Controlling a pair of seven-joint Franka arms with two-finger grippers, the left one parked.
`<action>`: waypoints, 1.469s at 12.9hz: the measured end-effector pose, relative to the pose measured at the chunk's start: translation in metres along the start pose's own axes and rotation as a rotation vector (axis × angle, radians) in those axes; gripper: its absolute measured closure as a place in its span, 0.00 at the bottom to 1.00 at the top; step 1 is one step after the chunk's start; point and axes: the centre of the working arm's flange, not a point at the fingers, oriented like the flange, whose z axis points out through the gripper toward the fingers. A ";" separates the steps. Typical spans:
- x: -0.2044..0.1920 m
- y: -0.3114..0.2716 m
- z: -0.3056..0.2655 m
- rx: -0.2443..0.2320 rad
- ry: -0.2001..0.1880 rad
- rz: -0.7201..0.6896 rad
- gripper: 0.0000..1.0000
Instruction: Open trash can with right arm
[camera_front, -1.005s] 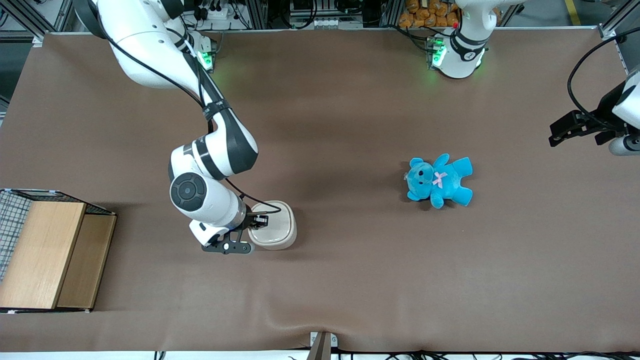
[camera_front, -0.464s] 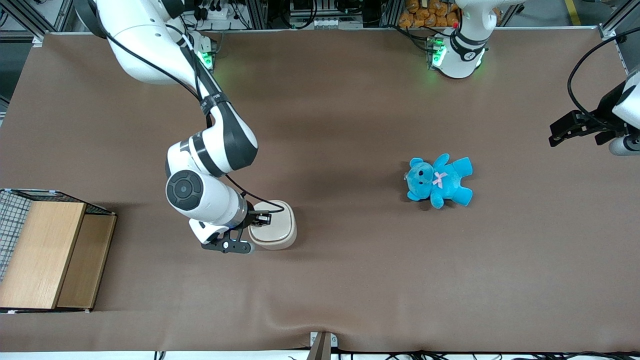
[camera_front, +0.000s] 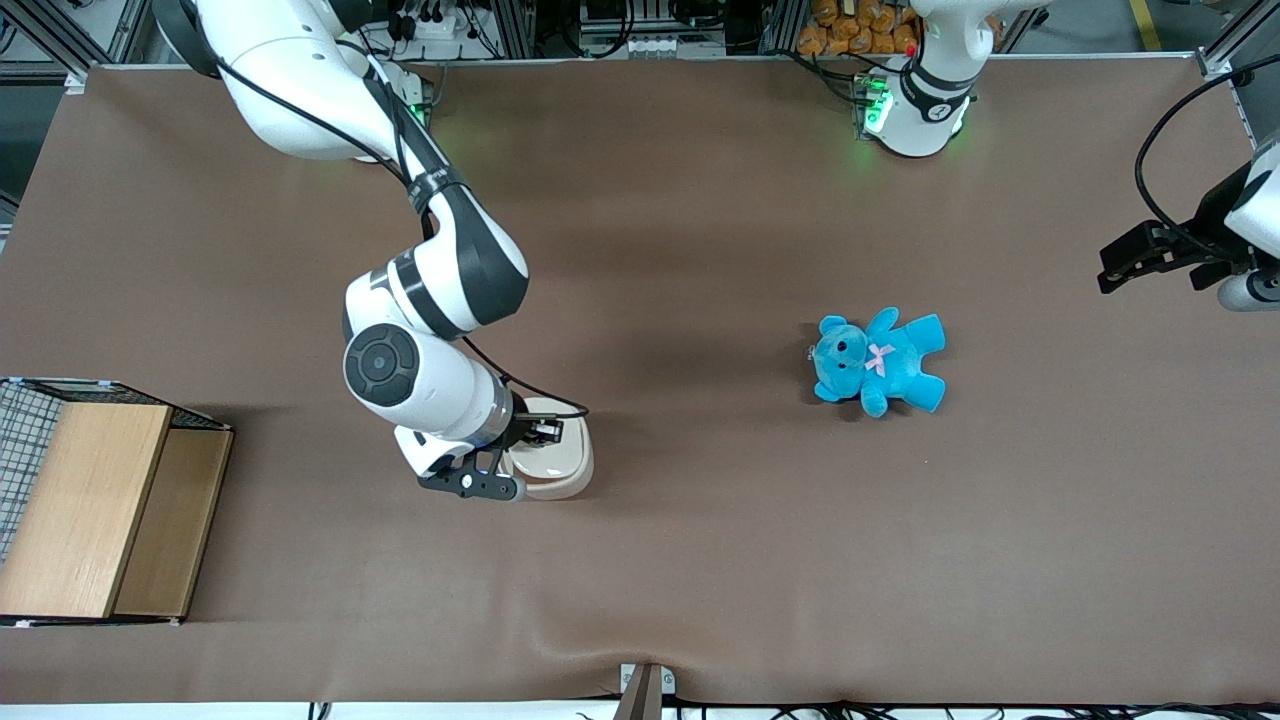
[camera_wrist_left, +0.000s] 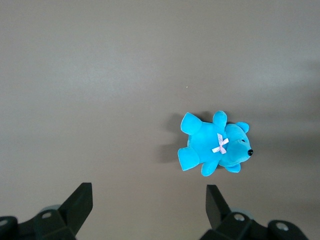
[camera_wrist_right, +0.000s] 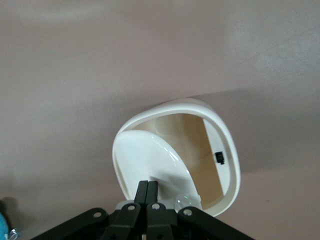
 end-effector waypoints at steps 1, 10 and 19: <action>-0.002 -0.004 -0.001 0.007 -0.003 0.007 0.99; -0.027 -0.043 -0.012 0.085 -0.042 0.106 0.99; -0.039 -0.036 -0.082 0.063 -0.097 0.106 0.23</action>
